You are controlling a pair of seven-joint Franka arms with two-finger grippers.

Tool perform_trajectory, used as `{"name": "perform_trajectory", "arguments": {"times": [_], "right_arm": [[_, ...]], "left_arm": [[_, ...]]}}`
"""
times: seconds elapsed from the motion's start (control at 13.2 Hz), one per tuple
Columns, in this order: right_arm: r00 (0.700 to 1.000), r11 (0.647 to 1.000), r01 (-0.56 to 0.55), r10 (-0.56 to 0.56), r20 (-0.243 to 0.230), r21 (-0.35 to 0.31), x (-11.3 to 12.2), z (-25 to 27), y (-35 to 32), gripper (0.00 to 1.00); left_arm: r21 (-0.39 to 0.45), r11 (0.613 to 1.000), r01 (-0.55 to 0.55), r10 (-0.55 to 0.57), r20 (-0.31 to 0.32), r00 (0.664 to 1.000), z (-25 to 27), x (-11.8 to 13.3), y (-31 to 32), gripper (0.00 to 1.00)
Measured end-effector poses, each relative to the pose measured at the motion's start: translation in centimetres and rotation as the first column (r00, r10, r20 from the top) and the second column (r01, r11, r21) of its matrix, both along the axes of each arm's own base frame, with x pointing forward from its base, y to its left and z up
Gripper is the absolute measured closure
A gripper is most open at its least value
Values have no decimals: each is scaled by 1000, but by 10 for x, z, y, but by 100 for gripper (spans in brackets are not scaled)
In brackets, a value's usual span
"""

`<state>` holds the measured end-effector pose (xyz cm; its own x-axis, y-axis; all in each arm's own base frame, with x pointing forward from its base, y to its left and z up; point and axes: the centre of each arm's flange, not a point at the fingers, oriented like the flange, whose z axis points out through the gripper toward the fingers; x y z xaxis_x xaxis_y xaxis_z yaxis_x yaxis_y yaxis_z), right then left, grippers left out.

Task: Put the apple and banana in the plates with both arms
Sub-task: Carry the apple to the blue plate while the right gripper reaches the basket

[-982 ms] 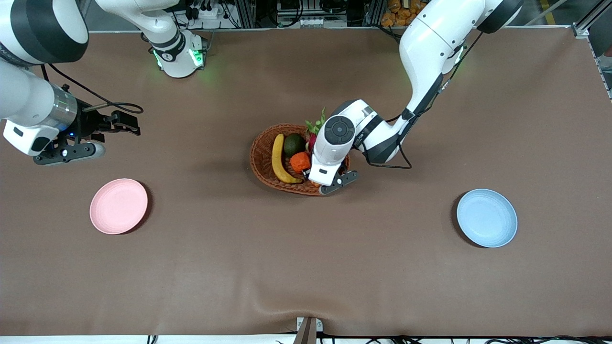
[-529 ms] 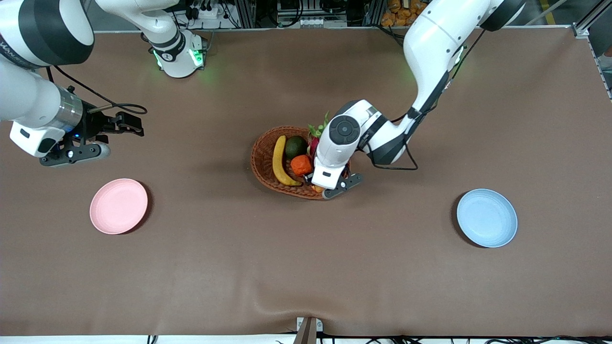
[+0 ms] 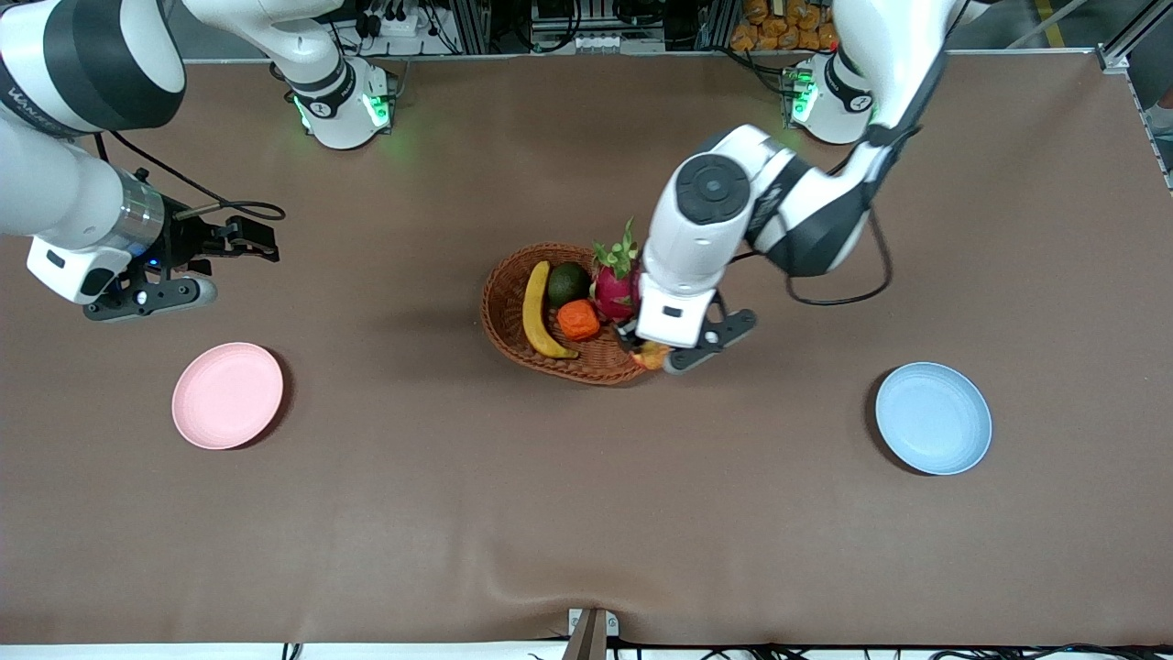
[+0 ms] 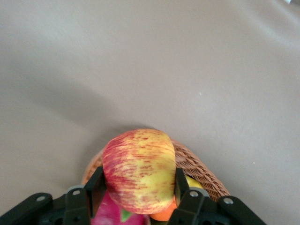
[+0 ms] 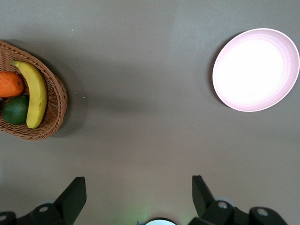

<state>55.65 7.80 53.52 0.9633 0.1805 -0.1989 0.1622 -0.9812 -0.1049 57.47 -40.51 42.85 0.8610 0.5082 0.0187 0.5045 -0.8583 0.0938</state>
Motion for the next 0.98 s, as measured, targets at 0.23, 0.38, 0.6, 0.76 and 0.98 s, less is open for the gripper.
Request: {"name": "perform_trajectory", "arguments": {"times": [0.23,0.38,0.6,0.76,0.98], "right_arm": [[999,999,-47,47,-1,1,-4,-3,27,0],[995,995,-100,99,23,4,-7,-7,58,0],[983,985,-174,173,58,7,-15,-21,105,0],[976,978,-209,208,66,13,-19,-31,128,0],[975,974,-218,216,55,52,-18,-54,151,0]], "left_arm": [[30,998,50,-49,-8,999,15,26,56,37],[39,995,92,-92,-5,996,24,41,89,37],[42,987,154,-154,-3,988,36,63,147,37],[53,974,219,-217,-32,976,39,75,199,37],[24,953,302,-299,-86,950,32,85,262,37]]}}
